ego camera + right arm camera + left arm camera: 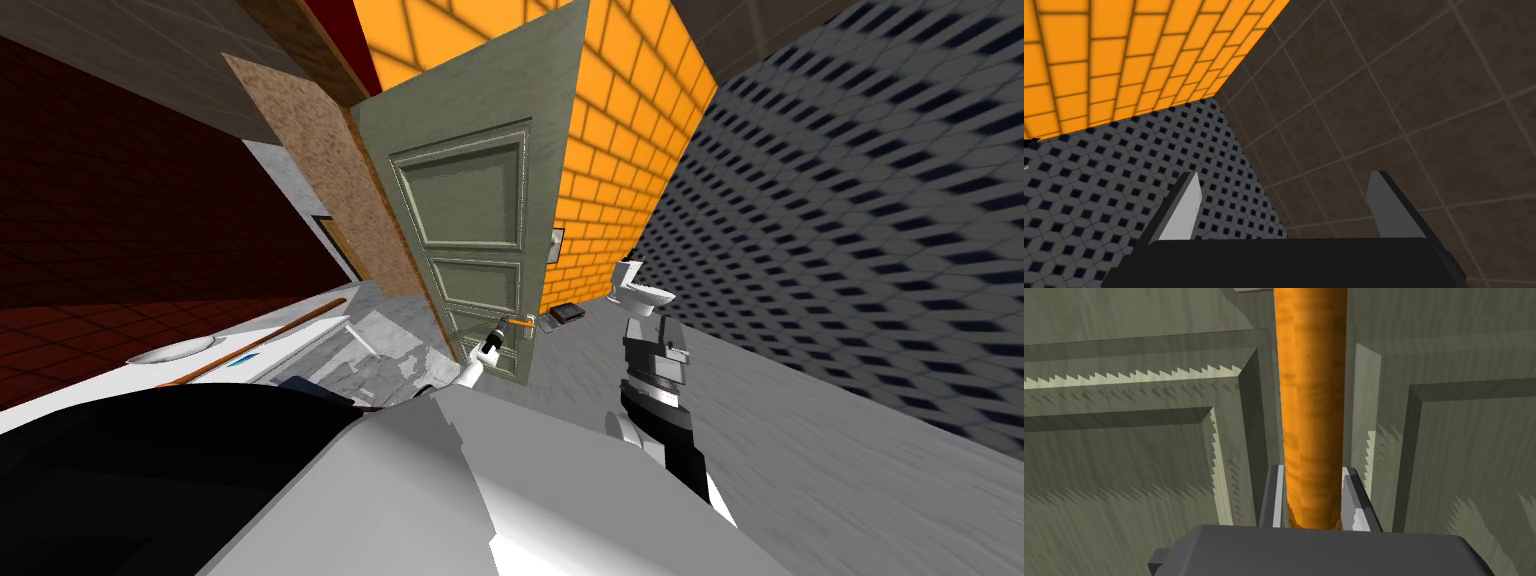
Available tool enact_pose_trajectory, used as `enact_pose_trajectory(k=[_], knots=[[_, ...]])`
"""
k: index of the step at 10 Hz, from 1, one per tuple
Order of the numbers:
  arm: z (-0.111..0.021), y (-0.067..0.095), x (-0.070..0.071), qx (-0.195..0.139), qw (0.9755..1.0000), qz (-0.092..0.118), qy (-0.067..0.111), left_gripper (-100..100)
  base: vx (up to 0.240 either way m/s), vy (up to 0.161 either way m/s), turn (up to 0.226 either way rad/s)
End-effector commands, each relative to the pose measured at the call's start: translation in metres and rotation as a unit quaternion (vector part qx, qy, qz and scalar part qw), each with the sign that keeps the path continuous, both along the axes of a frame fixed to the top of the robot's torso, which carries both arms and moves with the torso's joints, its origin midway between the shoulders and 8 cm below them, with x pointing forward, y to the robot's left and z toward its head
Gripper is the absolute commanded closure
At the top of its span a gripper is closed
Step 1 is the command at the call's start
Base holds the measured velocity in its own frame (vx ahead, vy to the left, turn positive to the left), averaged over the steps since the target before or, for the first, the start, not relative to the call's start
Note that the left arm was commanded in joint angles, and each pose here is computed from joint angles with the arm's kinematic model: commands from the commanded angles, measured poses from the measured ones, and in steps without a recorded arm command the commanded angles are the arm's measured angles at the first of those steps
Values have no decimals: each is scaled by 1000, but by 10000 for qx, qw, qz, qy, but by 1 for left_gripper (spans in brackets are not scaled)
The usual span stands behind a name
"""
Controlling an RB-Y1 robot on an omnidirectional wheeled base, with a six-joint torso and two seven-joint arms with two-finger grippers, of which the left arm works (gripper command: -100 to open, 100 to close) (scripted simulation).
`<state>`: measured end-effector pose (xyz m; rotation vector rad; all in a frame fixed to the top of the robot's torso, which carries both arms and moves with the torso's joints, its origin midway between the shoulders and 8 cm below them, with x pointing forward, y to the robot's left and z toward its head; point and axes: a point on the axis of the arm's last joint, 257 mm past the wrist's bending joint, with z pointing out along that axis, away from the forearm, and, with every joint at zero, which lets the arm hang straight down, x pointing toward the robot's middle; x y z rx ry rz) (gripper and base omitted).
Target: Push the door open
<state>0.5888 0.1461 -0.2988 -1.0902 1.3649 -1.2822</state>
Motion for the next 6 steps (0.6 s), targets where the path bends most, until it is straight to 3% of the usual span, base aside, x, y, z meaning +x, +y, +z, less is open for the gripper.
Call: enact_pose_trajectory(k=[1,6], knots=[[7,25,5,48,9998,172,-80,100,84,-21,18],[8,41,7,0,9993,372,-86,100,94,-36,18]])
